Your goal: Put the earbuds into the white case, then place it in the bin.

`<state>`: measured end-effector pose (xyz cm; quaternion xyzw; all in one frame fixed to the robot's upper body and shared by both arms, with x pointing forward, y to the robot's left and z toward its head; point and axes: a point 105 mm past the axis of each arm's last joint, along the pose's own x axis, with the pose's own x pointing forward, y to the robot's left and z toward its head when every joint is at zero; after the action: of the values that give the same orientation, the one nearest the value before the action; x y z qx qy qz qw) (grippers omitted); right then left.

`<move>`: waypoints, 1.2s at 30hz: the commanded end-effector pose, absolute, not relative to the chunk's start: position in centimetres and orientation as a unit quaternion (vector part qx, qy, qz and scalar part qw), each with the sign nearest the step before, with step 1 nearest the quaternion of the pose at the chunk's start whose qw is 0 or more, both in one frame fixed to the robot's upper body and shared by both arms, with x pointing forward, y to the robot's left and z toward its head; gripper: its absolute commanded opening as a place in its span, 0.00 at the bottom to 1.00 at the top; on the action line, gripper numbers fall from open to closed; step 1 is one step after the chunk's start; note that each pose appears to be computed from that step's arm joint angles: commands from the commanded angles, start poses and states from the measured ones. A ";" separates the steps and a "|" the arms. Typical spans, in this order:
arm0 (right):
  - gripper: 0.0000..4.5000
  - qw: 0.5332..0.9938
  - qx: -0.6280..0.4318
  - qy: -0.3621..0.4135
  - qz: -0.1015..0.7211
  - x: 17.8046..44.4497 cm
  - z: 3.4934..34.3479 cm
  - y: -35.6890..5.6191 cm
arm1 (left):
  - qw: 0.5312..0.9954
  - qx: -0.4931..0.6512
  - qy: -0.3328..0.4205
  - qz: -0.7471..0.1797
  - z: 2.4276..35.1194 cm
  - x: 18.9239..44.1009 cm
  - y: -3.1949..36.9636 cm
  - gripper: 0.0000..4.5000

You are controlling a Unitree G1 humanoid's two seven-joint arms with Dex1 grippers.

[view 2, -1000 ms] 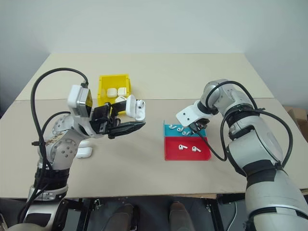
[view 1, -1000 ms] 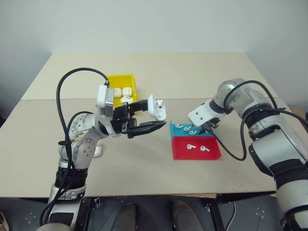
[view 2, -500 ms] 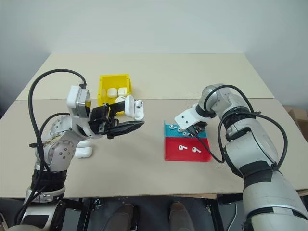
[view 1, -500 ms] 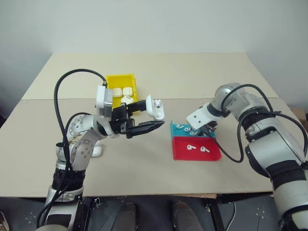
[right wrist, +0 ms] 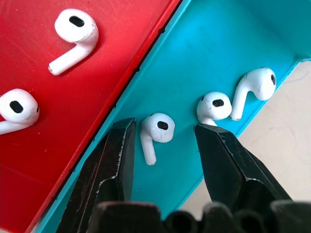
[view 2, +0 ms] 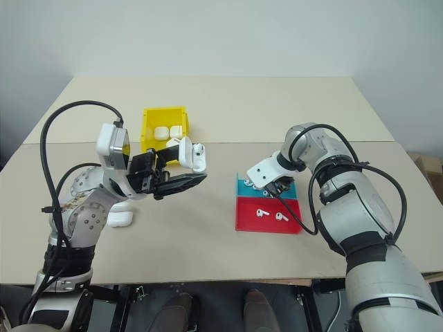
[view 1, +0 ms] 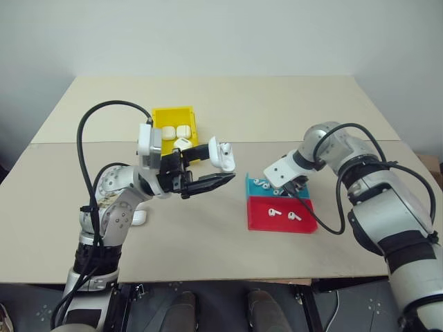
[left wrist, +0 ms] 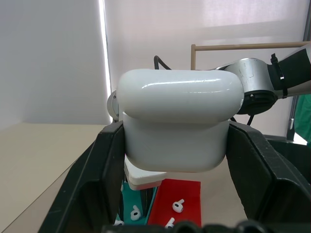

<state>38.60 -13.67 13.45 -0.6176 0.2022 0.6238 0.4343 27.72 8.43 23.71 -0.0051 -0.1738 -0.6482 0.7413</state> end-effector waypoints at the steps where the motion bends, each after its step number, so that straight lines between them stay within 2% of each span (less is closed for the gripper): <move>1: 0.52 0.436 -0.615 0.199 0.627 38.5 13.2 -13.8 | 0.734 0.006 -0.198 -0.650 24.8 27.0 8.6 0.62; 21: 0.52 0.444 -0.591 0.201 0.642 37.8 11.3 -13.7 | 0.733 0.008 -0.191 -0.652 24.7 27.1 8.3 0.62; 24: 0.38 0.446 -0.590 0.202 0.642 37.7 11.2 -13.7 | 0.734 0.008 -0.191 -0.652 24.7 27.1 8.4 0.62; 27: 0.17 0.447 -0.590 0.203 0.641 37.7 11.1 -13.8 | 0.734 0.009 -0.191 -0.652 24.7 27.2 8.4 0.62; 33: 0.14 0.453 -0.592 0.205 0.635 37.9 11.2 -14.0 | 0.734 0.009 -0.192 -0.652 24.7 27.2 8.4 0.62; 36: 0.14 0.472 -0.590 0.200 0.623 38.3 11.6 -14.0 | 0.733 0.009 -0.192 -0.652 24.7 27.2 8.4 0.62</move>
<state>38.36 -13.51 12.41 -0.5954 0.1856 0.6275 0.4661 27.67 8.44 23.74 -0.0006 -0.1726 -0.6479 0.7419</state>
